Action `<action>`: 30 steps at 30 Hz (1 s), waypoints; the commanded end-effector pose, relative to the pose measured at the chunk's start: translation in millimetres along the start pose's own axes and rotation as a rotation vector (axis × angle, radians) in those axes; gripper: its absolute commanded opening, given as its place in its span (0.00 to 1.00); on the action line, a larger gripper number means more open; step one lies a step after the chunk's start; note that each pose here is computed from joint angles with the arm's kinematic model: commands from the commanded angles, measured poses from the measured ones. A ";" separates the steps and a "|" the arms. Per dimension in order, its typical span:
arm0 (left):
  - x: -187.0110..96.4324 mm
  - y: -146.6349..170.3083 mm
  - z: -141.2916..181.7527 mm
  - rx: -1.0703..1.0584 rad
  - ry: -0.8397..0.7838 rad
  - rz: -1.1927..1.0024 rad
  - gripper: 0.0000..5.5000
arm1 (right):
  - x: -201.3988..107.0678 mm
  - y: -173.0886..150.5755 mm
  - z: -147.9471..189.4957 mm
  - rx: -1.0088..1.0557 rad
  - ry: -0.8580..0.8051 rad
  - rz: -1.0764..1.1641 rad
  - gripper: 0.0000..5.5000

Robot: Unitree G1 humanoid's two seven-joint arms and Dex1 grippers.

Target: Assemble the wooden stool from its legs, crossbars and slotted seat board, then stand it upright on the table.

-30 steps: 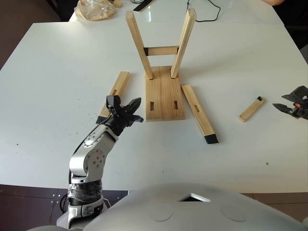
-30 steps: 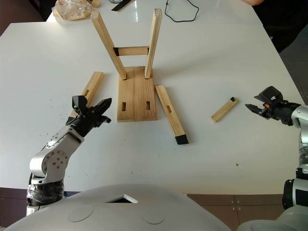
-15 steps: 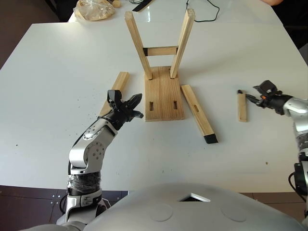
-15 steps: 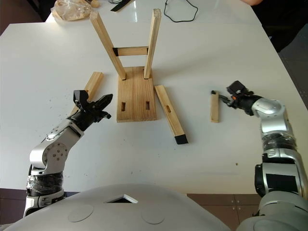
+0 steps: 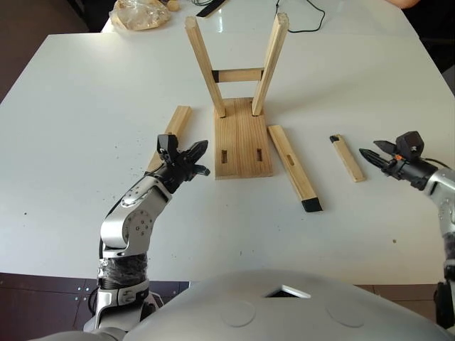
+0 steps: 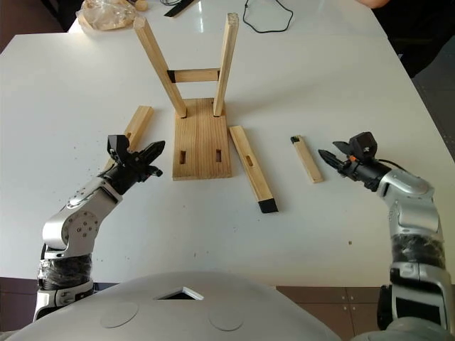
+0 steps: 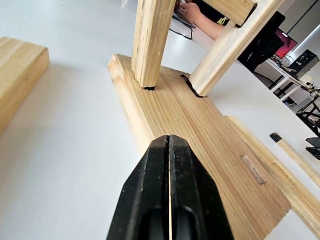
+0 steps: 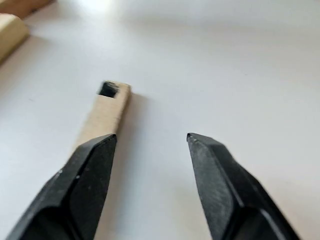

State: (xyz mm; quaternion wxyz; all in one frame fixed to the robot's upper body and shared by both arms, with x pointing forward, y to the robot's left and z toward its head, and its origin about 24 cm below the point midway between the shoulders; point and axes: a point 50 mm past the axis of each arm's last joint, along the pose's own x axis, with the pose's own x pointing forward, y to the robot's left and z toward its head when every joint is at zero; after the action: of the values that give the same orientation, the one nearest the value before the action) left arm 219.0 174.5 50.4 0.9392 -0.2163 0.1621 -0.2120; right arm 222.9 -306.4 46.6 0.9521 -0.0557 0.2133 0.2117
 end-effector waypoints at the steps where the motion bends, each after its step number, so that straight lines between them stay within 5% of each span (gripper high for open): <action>1: -8.4 0.3 -2.1 -0.017 -0.004 0.022 0.00 | -16.4 39.7 -8.2 0.148 -0.052 -0.031 0.56; 25: -14.5 2.0 -10.2 -0.043 0.001 0.058 0.00 | -25.9 55.2 -48.2 0.140 0.099 -0.116 0.56; 30: -13.8 3.1 -8.4 -0.035 -0.009 0.069 0.00 | -23.0 56.6 -60.4 0.134 0.128 -0.164 0.42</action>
State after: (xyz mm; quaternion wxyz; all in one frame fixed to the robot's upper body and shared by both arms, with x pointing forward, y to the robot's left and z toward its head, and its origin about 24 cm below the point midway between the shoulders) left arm 203.2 179.1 44.6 0.9394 -0.2359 0.1695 -0.1819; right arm 168.3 -276.0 18.9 0.9629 -0.0301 0.2359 0.1274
